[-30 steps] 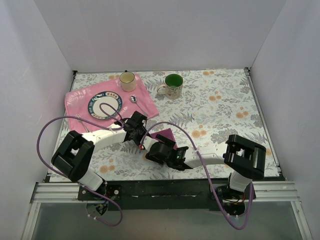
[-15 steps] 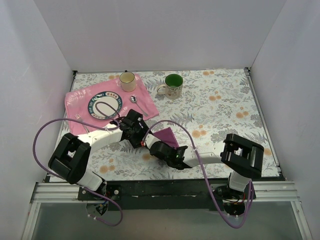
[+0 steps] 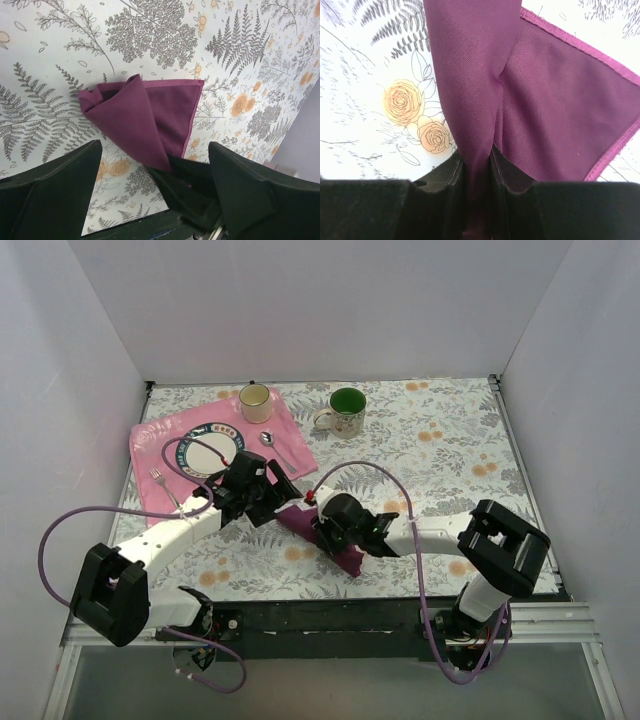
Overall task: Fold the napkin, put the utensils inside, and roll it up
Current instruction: Roll the napkin with the utensil
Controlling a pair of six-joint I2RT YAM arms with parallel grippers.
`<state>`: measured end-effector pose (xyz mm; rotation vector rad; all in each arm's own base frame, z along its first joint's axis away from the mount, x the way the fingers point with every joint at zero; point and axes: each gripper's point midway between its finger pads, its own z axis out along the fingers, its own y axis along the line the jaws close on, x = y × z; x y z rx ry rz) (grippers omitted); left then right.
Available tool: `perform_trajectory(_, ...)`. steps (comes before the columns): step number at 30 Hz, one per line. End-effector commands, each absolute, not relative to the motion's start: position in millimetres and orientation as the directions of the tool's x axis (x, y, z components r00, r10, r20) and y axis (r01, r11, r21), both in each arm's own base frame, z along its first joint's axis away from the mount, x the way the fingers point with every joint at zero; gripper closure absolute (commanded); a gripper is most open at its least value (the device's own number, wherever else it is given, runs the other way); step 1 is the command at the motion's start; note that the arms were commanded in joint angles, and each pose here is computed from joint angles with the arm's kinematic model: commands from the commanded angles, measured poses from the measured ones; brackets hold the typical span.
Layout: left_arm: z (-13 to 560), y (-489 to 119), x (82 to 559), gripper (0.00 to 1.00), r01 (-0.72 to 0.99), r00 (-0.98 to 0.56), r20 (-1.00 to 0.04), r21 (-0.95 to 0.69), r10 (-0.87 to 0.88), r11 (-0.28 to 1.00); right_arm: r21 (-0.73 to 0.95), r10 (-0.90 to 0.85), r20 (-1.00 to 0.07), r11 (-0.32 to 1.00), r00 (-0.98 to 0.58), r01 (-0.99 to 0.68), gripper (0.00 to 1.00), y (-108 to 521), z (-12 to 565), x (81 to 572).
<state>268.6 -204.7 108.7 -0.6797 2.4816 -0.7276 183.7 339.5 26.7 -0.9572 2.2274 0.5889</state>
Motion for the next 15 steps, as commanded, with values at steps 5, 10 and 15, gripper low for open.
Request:
perform_trajectory(5, 99.1, -207.2, 233.5, 0.1, -0.397, -0.808, -0.152, -0.574, -0.569, 0.716, 0.566, -0.329, -0.518, 0.56, -0.79, -0.604, 0.78, 334.0, 13.6, 169.5)
perform_trajectory(10, 93.0, -235.1, 229.4, 0.09, -0.363, -0.832, -0.144, -0.591, -0.536, 0.721, 0.723, -0.285, -0.393, 0.492, -0.874, -0.485, 0.78, 331.0, 7.4, 159.7)
perform_trajectory(15, 70.7, -250.3, 236.9, 0.09, -0.391, -0.837, -0.109, -0.566, -0.536, 0.726, 0.843, -0.235, -0.291, 0.395, -0.927, -0.365, 0.78, 327.3, 4.5, 156.9)
